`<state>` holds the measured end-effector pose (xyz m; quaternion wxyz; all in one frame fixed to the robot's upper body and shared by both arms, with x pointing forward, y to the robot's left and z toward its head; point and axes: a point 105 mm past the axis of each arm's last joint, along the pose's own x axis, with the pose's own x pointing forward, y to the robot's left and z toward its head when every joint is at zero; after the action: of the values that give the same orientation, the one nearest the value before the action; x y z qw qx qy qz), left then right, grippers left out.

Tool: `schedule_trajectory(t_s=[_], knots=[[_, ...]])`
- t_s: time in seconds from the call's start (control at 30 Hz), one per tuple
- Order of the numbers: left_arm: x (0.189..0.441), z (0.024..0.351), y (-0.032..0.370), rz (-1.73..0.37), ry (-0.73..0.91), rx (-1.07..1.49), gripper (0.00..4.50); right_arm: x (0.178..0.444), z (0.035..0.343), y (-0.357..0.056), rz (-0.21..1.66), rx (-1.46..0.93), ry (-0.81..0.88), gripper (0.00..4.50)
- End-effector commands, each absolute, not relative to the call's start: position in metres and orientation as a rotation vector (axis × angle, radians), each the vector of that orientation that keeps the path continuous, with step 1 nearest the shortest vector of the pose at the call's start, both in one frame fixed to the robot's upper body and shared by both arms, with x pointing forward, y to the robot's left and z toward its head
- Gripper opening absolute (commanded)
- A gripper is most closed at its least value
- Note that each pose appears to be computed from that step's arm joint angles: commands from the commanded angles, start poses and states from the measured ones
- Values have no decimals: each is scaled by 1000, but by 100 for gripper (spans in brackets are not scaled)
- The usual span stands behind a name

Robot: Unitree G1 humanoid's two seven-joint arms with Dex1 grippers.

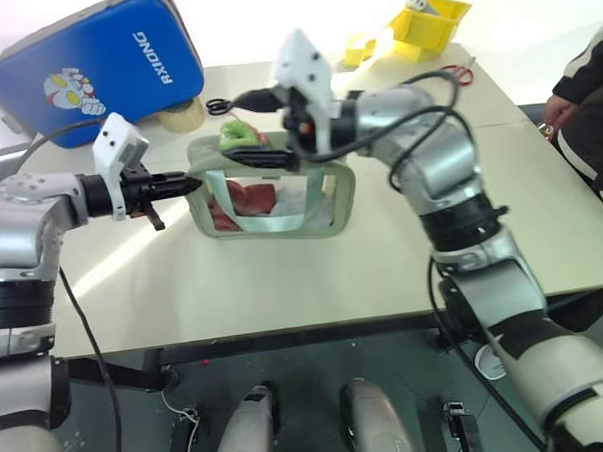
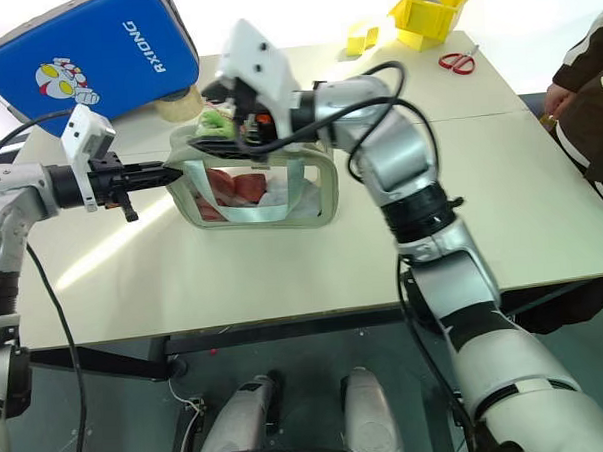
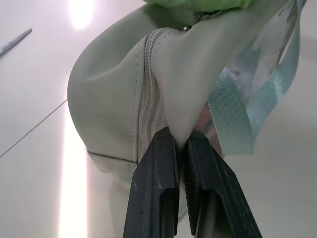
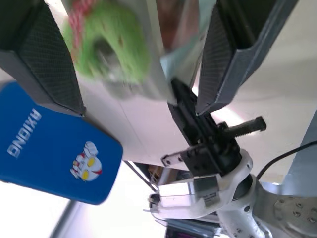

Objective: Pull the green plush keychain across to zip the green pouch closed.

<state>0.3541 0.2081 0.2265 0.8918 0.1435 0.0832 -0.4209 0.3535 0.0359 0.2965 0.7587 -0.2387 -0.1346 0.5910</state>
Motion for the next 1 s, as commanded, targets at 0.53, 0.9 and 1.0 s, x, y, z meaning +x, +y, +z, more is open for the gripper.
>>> schedule_trajectory(t_s=[0.53, 0.9, 1.0], knots=[[341, 247, 210, -837, 126, 315, 0, 381, 293, 26, 1158, -578, -302, 2], [342, 240, 214, -831, 141, 322, 0, 405, 307, -78, 800, -418, -171, 2], [341, 242, 211, -836, 141, 329, 0, 407, 300, -104, 718, -408, -129, 2]])
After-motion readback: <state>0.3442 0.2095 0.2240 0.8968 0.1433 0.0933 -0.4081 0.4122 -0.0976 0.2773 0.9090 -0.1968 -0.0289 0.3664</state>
